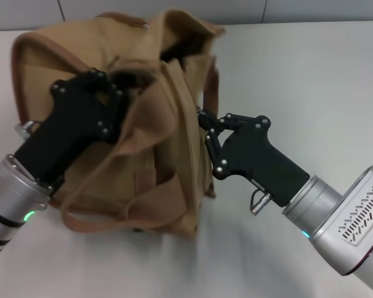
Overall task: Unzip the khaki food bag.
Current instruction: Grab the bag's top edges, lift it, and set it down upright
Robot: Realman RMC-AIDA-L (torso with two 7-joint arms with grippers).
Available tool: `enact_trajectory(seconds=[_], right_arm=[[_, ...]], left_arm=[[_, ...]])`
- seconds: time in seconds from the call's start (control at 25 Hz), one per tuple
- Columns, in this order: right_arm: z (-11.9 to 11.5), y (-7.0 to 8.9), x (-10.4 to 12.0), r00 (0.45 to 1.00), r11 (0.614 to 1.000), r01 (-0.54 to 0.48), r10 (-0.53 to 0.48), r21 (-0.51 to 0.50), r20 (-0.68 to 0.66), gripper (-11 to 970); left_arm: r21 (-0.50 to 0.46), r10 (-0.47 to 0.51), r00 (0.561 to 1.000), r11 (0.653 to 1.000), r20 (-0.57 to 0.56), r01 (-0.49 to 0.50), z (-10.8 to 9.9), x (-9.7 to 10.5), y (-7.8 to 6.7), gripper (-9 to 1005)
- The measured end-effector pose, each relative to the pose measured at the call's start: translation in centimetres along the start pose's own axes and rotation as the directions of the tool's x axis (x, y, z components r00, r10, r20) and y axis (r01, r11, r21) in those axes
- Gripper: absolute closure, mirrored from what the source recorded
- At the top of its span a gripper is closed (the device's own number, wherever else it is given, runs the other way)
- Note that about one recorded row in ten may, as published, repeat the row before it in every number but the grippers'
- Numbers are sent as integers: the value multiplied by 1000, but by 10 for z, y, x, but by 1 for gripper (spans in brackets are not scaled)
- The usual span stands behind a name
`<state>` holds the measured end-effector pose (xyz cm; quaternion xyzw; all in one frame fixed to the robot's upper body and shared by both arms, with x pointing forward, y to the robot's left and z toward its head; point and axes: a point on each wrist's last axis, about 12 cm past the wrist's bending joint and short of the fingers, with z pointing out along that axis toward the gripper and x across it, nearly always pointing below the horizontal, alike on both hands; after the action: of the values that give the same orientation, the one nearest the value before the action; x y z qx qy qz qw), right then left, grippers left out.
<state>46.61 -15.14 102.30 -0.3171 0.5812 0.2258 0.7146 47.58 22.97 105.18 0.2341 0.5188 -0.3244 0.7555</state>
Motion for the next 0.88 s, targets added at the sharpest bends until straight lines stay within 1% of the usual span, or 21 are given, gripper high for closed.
enact_trajectory(seconds=[0.04, 0.16, 0.24, 0.28, 0.32, 0.36, 0.52, 0.68, 0.88], right_arm=[[-1, 0, 0, 1000, 1000, 1, -1, 2, -2, 956], [-4, -1, 2, 1000, 1000, 0, 0, 12, -9, 956], [-6, -2, 3, 1000, 1000, 1, 0, 26, -15, 956], [-8, -5, 4, 1000, 999, 3, -2, 44, -21, 956], [-8, -5, 4, 1000, 999, 3, -2, 44, -21, 956], [-10, -7, 5, 1000, 998, 4, -3, 57, -27, 956], [-16, -15, 9, 999, 996, -3, 7, 95, -41, 957], [-21, -23, 11, 998, 994, -35, 40, 103, -49, 957], [-21, -23, 10, 998, 994, -44, 48, 103, -31, 951]], left_arm=[[-54, -5, 1000, 999, 29, 6, -3, -2, 1, 927], [-144, -10, 998, 989, 57, 18, -9, -3, 3, 927], [-211, -11, 997, 977, 78, 27, -15, -5, 5, 927], [-263, -11, 995, 964, 97, 36, -22, -6, 5, 927], [-263, -11, 995, 964, 97, 36, -22, -6, 5, 927], [-290, -10, 994, 956, 107, 41, -26, -7, 5, 927], [-350, -6, 992, 935, 125, 50, -38, -9, 4, 927], [-365, -8, 992, 929, 128, 54, -42, -9, 2, 927], [-360, -11, 992, 931, 127, 57, -42, -9, 2, 927]])
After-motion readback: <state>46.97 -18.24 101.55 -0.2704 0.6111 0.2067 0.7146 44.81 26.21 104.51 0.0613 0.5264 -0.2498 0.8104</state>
